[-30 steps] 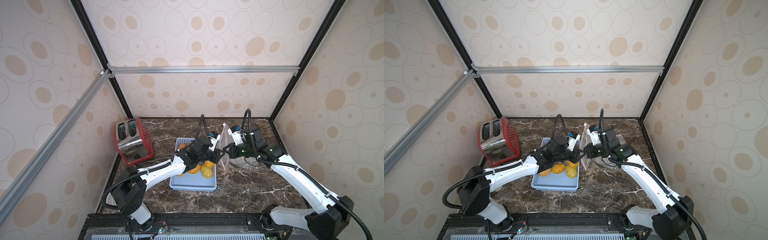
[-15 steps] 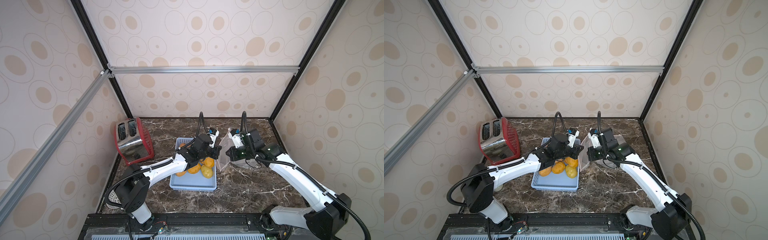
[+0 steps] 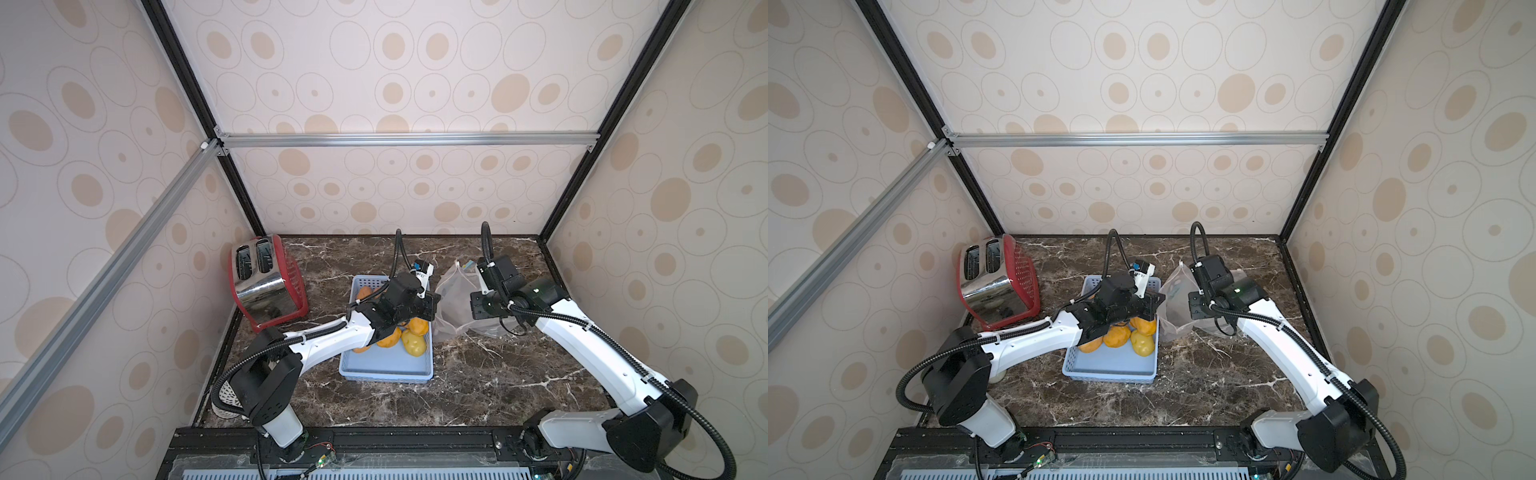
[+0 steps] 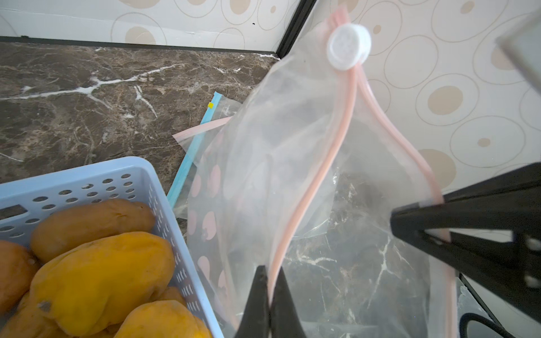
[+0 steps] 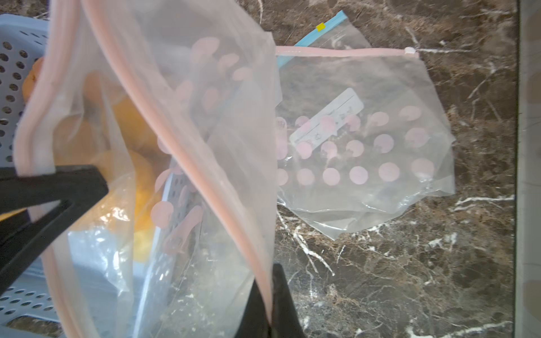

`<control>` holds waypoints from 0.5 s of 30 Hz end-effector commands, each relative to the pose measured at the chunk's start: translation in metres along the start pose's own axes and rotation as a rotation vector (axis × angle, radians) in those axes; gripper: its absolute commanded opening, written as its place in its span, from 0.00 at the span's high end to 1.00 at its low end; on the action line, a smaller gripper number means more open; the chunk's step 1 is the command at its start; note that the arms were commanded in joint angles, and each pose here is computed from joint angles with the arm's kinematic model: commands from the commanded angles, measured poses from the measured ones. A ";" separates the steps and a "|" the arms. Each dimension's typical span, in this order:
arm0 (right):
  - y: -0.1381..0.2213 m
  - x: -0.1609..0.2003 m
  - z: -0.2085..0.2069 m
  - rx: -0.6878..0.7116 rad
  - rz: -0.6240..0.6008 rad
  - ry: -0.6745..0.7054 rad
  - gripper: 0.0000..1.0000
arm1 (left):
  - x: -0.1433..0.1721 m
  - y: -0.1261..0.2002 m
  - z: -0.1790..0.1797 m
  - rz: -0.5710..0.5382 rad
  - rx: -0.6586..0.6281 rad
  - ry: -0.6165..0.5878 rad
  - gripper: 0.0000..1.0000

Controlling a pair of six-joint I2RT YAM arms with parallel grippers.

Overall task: Put the potatoes into a zipper bag and zip it
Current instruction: Open the zipper of the food storage bag.

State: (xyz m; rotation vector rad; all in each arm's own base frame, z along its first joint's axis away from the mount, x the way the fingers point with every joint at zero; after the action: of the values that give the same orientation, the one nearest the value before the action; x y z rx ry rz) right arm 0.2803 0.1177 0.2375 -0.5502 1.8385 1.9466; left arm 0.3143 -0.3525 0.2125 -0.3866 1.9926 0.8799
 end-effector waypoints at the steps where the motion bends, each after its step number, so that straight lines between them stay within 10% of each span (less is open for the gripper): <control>1: 0.017 -0.003 -0.009 0.031 -0.036 0.010 1.00 | -0.019 0.006 -0.001 -0.064 -0.003 0.022 1.00; 15: 0.045 -0.007 -0.018 0.069 -0.021 0.084 1.00 | -0.052 0.018 -0.030 -0.087 0.152 -0.063 0.20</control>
State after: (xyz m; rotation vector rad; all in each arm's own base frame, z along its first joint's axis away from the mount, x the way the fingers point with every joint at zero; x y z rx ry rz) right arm 0.2715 0.1067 0.2677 -0.6233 1.8867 1.8990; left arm 0.3125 -0.3663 0.2301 -0.3294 2.0030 0.7677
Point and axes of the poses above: each gripper's point midway between its finger pads, its own y axis back along the fingers, its own z axis along the line the jaws close on, x = y × z, the point moved 3 cm from there along y, back along the fingers, and after that the axes turned 7 degrees about -y, right-handed, at the moved point
